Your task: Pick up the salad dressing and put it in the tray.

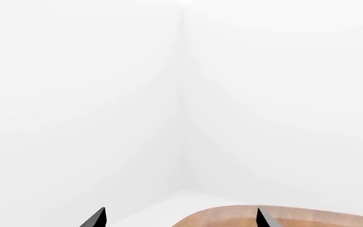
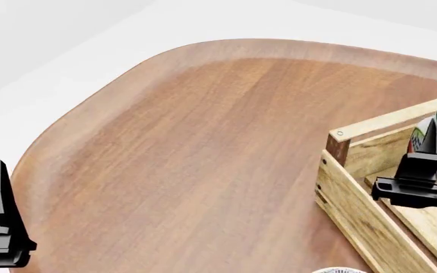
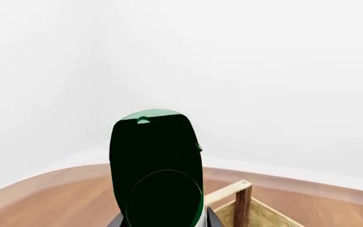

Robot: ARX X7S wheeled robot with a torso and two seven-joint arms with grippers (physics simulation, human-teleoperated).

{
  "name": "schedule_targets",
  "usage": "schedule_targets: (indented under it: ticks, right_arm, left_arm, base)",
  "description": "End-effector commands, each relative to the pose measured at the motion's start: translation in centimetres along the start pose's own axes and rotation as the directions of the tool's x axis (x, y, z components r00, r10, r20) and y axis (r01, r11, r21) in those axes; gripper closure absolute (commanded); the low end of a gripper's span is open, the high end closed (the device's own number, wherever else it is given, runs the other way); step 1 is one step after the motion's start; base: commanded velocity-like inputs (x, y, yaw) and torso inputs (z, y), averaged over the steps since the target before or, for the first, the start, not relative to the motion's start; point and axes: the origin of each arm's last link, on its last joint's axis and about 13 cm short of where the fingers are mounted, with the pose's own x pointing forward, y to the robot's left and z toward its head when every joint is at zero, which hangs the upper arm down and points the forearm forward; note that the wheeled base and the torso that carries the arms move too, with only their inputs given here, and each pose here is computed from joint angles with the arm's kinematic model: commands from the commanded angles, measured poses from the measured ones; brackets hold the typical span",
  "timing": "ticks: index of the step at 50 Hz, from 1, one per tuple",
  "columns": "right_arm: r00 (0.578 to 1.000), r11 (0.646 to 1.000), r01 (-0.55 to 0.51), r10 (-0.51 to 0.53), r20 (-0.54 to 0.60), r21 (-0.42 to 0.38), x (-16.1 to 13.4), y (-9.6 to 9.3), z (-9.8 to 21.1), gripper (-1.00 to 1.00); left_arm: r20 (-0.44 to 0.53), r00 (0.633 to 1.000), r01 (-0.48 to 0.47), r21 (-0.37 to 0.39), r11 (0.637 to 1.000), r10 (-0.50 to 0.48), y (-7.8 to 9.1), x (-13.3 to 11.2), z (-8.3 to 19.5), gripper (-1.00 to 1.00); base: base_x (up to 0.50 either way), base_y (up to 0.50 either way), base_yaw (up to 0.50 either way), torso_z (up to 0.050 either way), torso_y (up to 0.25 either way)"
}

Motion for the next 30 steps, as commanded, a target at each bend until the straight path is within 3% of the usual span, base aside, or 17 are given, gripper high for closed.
schedule_targets:
  ticks: [1, 30]
  right_arm:
    - [0.994, 0.994, 0.110, -0.109, 0.026, -0.029, 1.2, -1.5, 0.2, 1.00]
    - [0.932, 0.932, 0.362, -0.363, -0.019, -0.007, 4.6, -4.7, -1.4, 1.00]
  left_arm:
    - [0.000, 1.000, 0.001, 0.001, 1.000, -0.001, 0.0, 0.0, 0.0, -1.00]
    - [0.002, 1.000, -0.001, 0.005, 1.000, 0.001, 0.0, 0.0, -0.1, -1.00]
  base:
    - [0.00, 0.00, 0.00, 0.000, 0.000]
    - [0.00, 0.00, 0.00, 0.001, 0.001]
